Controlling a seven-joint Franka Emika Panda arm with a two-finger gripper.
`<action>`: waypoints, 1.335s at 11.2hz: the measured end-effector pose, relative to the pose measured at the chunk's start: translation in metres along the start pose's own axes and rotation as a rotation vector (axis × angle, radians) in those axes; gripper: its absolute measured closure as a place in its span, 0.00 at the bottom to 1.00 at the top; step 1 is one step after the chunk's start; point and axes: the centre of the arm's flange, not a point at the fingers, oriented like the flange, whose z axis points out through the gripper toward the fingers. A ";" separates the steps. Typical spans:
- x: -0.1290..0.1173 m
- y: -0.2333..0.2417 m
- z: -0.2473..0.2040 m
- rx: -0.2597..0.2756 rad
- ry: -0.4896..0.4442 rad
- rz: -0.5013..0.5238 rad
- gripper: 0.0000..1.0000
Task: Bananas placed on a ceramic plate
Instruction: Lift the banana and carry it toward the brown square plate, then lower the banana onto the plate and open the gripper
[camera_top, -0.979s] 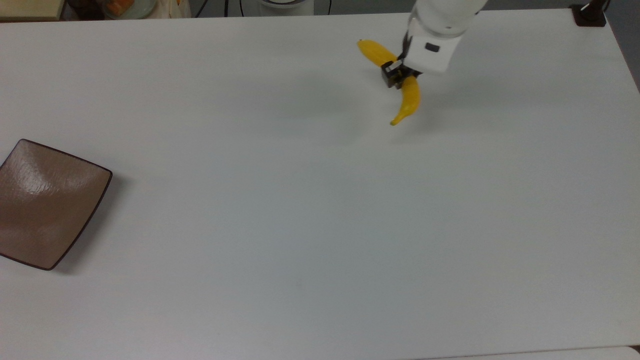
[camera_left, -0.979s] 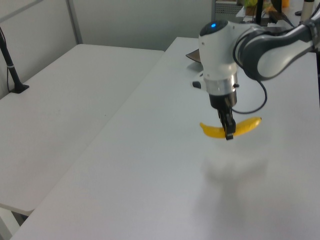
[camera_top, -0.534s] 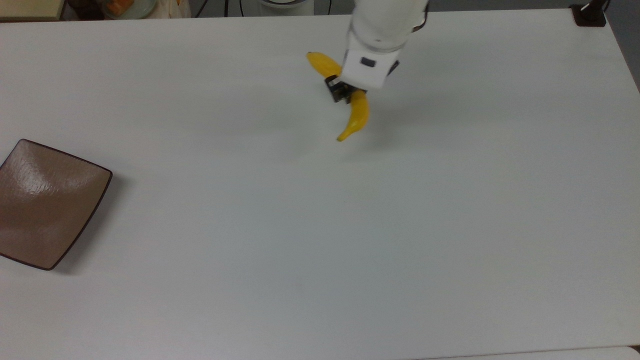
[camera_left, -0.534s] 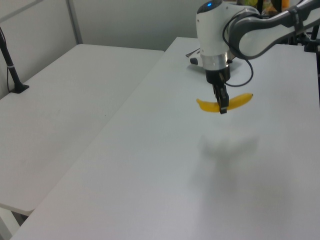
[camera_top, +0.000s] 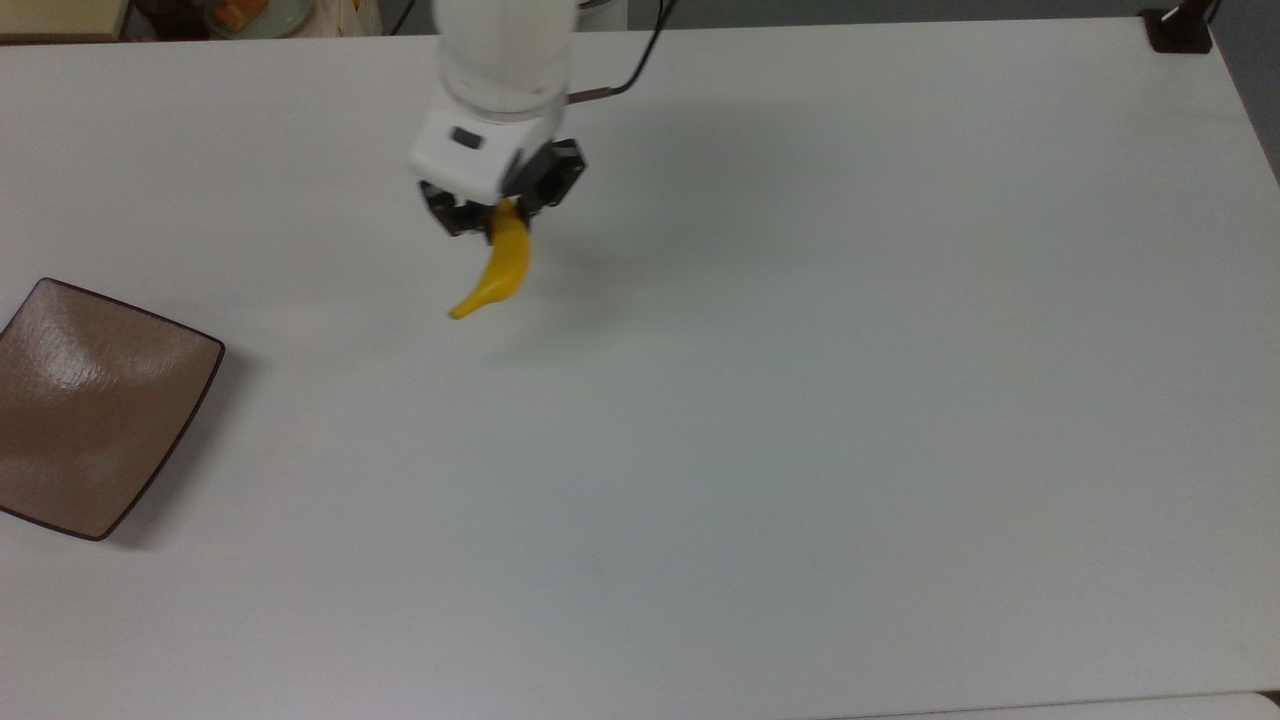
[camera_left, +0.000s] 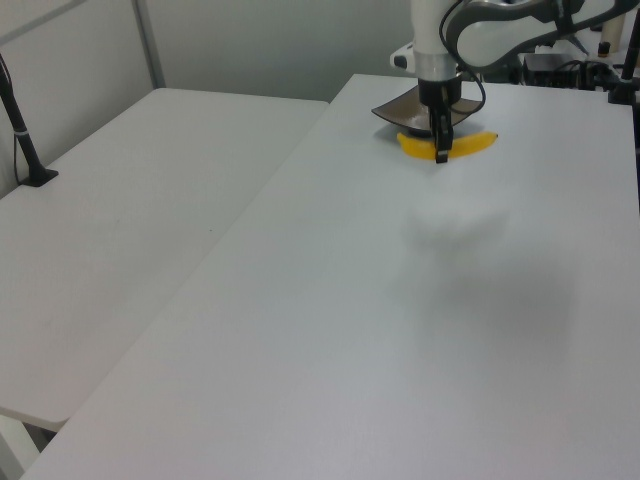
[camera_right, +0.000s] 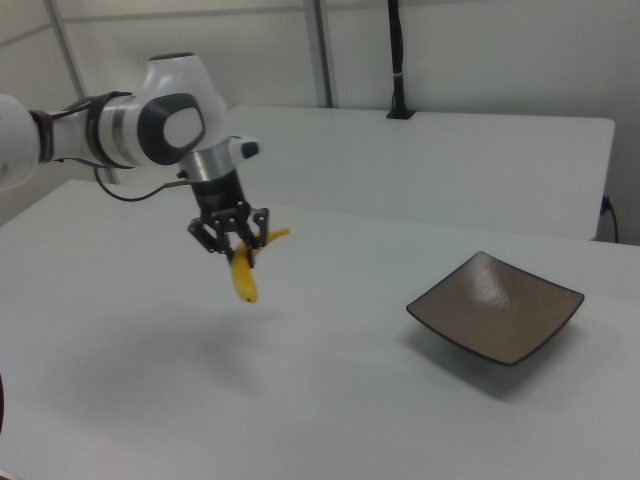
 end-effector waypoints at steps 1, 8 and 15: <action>-0.008 0.028 -0.001 -0.020 0.032 0.045 0.69; -0.105 0.220 -0.005 -0.089 0.362 0.374 0.69; -0.130 0.292 0.066 -0.127 0.549 0.648 0.69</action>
